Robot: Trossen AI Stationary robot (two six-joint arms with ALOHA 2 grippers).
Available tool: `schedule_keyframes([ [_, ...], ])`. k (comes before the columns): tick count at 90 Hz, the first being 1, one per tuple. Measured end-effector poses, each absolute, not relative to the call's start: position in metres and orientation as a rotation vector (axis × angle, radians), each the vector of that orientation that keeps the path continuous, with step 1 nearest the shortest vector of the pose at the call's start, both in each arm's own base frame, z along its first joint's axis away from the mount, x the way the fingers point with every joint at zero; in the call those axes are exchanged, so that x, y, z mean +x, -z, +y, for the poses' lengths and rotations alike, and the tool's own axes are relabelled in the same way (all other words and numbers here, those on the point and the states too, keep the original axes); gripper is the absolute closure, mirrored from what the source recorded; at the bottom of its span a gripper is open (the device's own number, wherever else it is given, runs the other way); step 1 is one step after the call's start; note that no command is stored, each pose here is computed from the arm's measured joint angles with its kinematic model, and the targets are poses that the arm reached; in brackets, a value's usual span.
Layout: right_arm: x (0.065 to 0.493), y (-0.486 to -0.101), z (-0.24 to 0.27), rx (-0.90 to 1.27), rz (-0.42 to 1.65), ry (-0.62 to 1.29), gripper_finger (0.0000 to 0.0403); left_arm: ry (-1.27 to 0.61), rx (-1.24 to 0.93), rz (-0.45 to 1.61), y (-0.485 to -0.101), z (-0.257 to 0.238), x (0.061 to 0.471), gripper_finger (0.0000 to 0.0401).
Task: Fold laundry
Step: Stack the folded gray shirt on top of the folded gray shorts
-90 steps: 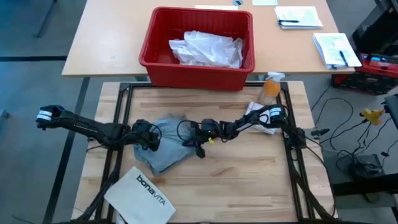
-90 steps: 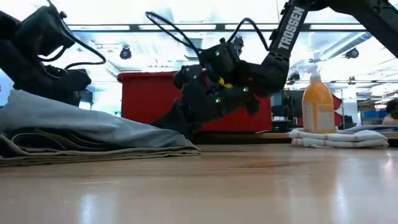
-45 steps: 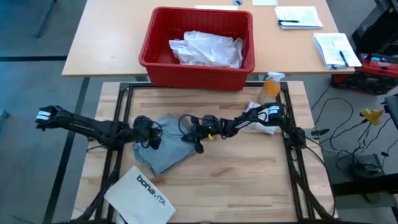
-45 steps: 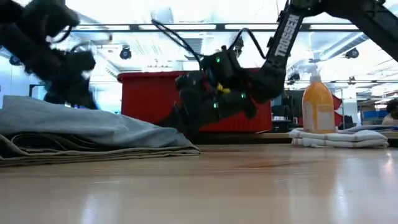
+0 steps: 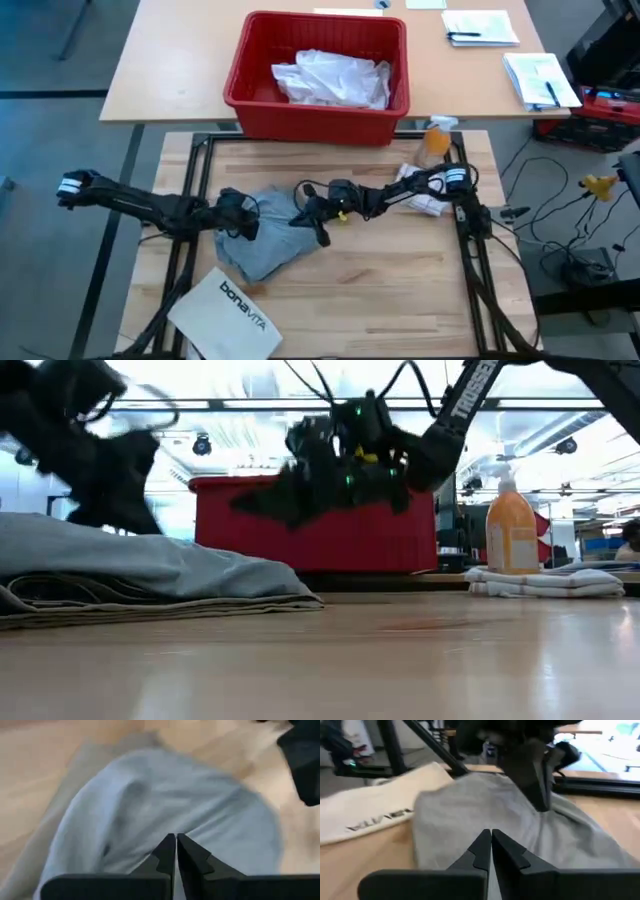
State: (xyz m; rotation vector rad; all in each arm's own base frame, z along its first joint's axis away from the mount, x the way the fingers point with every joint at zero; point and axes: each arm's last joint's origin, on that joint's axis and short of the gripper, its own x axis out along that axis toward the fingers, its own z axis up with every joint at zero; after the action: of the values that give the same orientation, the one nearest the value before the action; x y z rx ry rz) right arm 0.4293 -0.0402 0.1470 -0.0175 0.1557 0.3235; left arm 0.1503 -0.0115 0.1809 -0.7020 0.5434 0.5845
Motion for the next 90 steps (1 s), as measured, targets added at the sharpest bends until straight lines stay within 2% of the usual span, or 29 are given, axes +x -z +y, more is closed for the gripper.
schedule_keyframes([
  [5, 0.431, -0.148, -0.039, -0.005, 0.164, -0.349, 0.0403, -0.514, -0.683, 0.526, -0.195, -0.015, 0.155, 0.0401],
  [16, 0.432, -0.145, -0.033, -0.009, 0.186, -0.395, 0.0403, -0.214, -0.515, 0.587, -0.213, -0.036, 0.167, 0.0401],
  [26, 0.431, -0.140, -0.029, -0.003, 0.244, -0.414, 0.0403, -0.112, -0.436, 0.647, -0.205, -0.055, 0.172, 0.0401],
  [34, 0.429, -0.139, -0.026, 0.004, 0.273, -0.424, 0.0403, -0.068, -0.477, 0.662, -0.199, -0.071, 0.176, 0.0401],
  [43, 0.429, -0.142, -0.023, 0.005, 0.280, -0.431, 0.0403, -0.100, -0.484, 0.789, -0.177, -0.084, 0.175, 0.0401],
  [61, 0.427, -0.154, -0.021, -0.017, 0.262, -0.409, 0.0403, -0.369, -0.505, 1.004, -0.140, -0.085, 0.167, 0.0401],
  [80, 0.423, -0.169, -0.024, -0.097, 0.266, -0.355, 0.0403, -0.344, -0.456, 1.045, -0.140, -0.083, 0.164, 0.0401],
  [90, 0.420, -0.176, -0.028, -0.093, 0.274, -0.345, 0.0403, -0.388, -0.449, 1.097, -0.145, -0.076, 0.151, 0.0401],
])
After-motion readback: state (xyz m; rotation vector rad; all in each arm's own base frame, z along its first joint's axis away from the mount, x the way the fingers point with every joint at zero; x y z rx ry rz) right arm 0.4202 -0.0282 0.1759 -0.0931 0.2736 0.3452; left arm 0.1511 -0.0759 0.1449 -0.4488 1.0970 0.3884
